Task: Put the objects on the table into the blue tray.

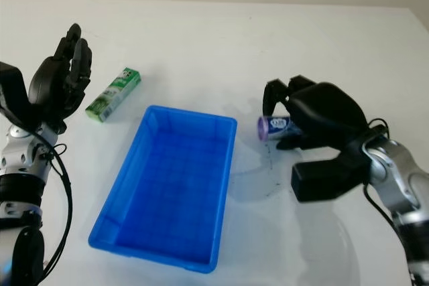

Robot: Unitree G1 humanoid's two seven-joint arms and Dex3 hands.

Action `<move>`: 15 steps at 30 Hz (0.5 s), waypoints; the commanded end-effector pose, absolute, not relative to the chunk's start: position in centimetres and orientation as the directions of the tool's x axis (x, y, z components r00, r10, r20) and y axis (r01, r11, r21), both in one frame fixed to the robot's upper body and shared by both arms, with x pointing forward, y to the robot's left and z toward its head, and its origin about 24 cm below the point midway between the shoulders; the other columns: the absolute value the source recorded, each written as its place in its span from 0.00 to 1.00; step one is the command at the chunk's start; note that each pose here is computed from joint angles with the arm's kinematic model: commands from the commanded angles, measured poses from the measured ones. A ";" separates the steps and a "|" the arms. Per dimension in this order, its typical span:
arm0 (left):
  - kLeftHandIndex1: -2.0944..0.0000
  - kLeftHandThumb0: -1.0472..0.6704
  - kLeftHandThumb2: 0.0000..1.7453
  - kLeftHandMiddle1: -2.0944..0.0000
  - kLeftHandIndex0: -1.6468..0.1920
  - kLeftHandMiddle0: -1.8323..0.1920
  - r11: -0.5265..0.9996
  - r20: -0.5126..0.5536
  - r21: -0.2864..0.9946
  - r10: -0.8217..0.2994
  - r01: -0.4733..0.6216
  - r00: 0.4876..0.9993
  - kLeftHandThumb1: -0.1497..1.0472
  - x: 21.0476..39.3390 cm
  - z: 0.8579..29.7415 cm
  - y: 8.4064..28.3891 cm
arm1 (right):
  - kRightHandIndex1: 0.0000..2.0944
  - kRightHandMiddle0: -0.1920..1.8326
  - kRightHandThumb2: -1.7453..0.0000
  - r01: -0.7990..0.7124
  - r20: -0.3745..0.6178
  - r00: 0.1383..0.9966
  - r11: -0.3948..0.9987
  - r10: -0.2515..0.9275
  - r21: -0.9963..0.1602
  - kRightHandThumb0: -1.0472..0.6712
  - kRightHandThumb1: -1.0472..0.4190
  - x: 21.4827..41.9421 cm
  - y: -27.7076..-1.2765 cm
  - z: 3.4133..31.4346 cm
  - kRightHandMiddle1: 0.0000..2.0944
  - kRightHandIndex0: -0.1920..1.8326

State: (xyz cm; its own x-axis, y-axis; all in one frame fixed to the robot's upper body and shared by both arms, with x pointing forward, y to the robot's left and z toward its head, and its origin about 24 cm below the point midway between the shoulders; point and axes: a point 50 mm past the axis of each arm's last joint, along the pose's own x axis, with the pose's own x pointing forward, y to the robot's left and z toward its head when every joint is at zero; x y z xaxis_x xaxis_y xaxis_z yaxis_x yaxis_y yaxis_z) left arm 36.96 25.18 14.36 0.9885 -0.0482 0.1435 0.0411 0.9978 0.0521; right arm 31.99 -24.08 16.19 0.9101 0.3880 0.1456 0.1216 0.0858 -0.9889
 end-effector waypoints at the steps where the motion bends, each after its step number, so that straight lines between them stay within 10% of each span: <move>1: 0.98 0.17 0.32 0.98 0.99 1.00 0.997 0.162 0.060 -0.050 0.041 0.986 1.00 37.2 15.0 25.1 | 1.00 0.30 0.94 0.175 0.213 0.903 0.133 0.373 -0.976 0.41 0.00 33.2 -23.8 17.3 1.00 0.41; 15: 0.98 0.17 0.33 0.98 1.00 1.00 0.998 0.161 0.058 -0.047 0.039 0.986 1.00 37.0 14.7 25.2 | 1.00 0.54 0.90 0.309 0.581 0.703 0.559 0.410 -0.769 0.45 0.00 34.9 -16.6 22.4 1.00 0.64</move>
